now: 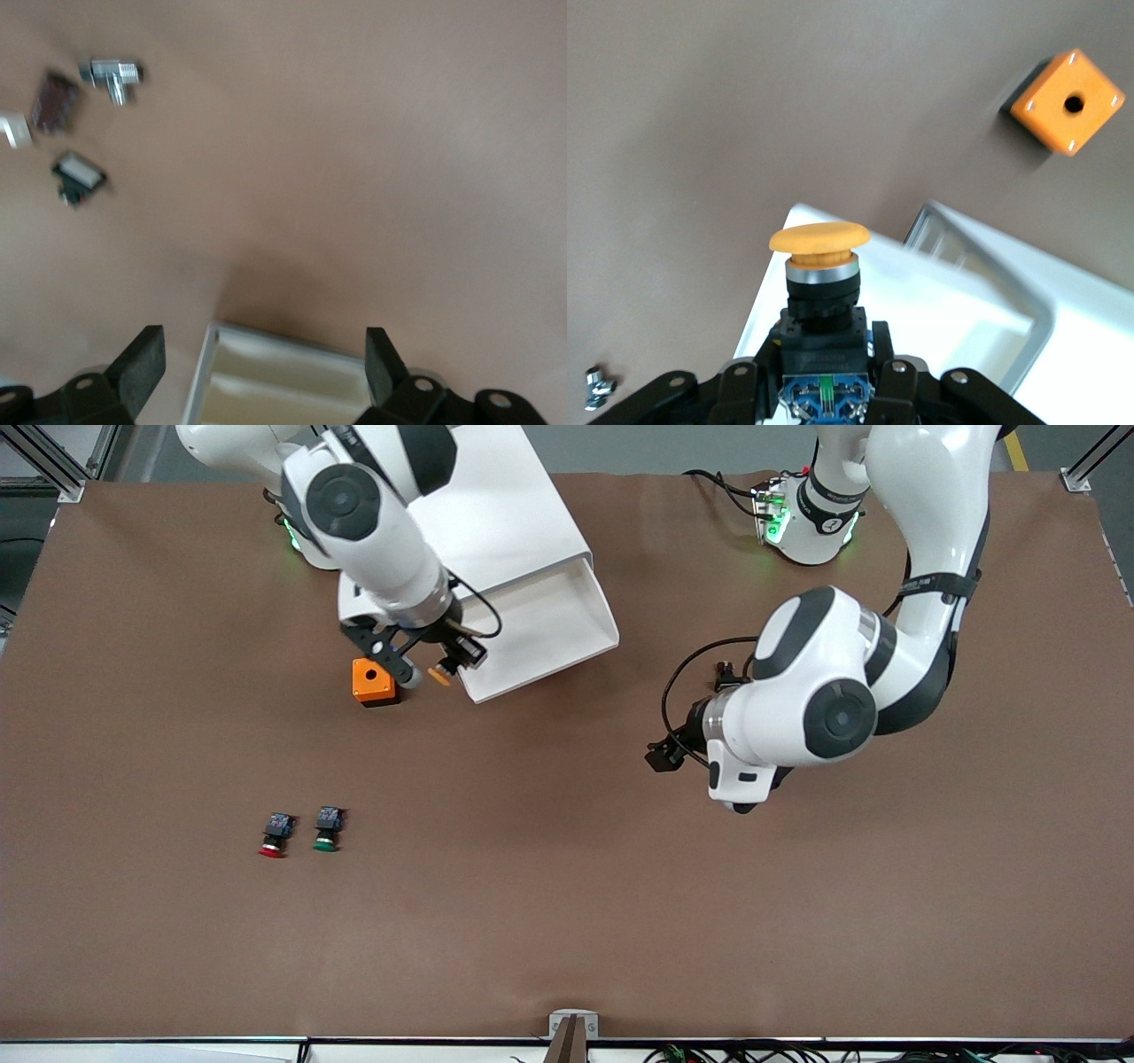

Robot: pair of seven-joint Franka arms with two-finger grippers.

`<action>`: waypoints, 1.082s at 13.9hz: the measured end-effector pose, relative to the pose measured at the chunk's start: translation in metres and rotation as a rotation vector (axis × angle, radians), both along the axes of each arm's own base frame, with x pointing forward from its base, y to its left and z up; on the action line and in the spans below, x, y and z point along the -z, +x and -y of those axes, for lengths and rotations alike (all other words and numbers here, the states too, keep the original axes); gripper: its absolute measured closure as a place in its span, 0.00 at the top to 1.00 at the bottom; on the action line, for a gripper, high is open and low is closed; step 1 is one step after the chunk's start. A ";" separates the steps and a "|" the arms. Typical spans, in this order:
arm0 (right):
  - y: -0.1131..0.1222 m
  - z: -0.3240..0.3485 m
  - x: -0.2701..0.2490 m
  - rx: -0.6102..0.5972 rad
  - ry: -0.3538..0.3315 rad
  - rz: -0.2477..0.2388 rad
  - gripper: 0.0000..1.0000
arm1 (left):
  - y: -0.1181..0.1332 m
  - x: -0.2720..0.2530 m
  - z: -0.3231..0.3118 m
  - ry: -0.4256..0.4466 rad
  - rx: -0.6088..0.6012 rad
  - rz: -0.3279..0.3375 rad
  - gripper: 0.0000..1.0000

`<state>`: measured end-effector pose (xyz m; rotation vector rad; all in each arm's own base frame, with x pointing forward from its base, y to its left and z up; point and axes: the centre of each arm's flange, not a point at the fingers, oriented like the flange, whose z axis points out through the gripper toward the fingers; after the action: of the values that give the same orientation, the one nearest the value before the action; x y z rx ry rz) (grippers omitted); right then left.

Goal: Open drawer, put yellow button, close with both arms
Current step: 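Carry the yellow button with the right gripper over the open drawer, then release the button into the drawer and raise the right gripper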

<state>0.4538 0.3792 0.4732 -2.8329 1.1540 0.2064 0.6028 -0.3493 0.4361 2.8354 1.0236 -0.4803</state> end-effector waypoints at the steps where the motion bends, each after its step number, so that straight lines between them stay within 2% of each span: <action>1: -0.011 -0.016 0.000 0.026 0.005 0.008 0.42 | -0.003 -0.005 0.006 0.031 0.024 0.046 1.00; 5: -0.039 -0.061 0.018 0.121 0.007 0.013 0.42 | -0.005 -0.010 0.014 0.048 0.063 0.101 1.00; 12: -0.060 -0.097 0.061 0.209 -0.046 0.019 0.42 | -0.007 -0.005 0.018 0.066 0.113 0.125 1.00; 13: -0.058 -0.096 0.061 0.219 -0.045 0.020 0.47 | -0.010 -0.004 0.023 0.070 0.122 0.129 1.00; 15: -0.054 -0.093 0.056 0.229 -0.045 0.021 0.66 | -0.016 -0.002 0.033 0.074 0.141 0.131 1.00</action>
<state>0.3998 0.4724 0.4171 -2.7016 1.4822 0.1368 0.5867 -0.3820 0.4379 2.9723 0.8395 -0.2676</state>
